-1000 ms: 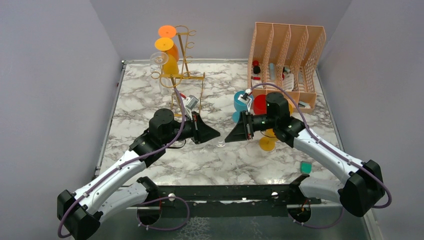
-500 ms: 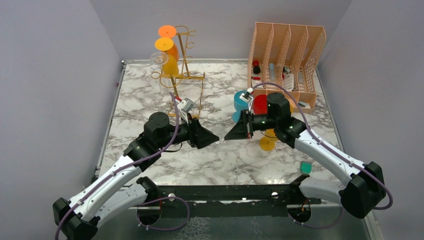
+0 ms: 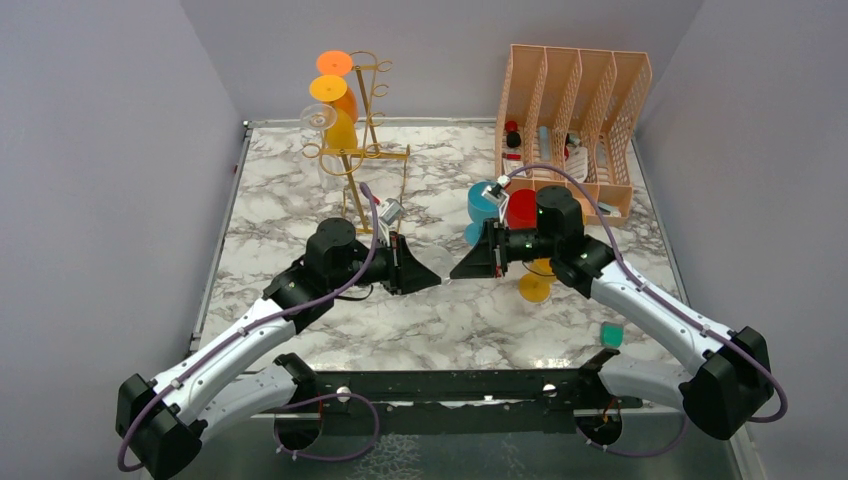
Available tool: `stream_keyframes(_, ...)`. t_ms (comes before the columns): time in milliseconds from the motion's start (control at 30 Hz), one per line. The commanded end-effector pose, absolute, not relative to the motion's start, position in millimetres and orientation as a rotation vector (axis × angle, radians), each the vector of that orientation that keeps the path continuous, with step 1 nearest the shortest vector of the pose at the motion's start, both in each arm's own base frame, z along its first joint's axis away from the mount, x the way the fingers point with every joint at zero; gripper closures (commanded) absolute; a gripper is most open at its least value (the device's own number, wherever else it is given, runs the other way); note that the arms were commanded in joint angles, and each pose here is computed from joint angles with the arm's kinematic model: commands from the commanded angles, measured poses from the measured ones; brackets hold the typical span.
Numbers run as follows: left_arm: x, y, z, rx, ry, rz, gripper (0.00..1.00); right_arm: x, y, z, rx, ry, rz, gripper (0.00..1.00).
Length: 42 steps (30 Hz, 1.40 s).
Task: Take the wine glass off the wine glass rack
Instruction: Place the wine glass at the center of the board.
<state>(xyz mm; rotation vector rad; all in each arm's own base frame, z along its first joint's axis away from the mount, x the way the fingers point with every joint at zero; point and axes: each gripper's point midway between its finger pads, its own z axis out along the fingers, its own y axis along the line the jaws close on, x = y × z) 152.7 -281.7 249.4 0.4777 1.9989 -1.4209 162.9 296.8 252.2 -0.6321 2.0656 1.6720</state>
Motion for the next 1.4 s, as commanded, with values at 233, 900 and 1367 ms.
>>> stream_keyframes(233,141.1,-286.8,247.2,0.592,1.949,-1.475,1.00,161.7,295.4,268.6,-0.705,1.964,1.634,0.82)
stream_keyframes(900,101.5,-265.2,219.5,1.184,1.501,-1.298,1.00,237.6,232.0,284.2,-0.345,1.937,0.916,0.40)
stream_keyframes(1367,74.5,-254.0,217.3,1.446,1.095,-1.194,1.00,220.8,268.0,270.8,-0.604,2.112,1.256,0.38)
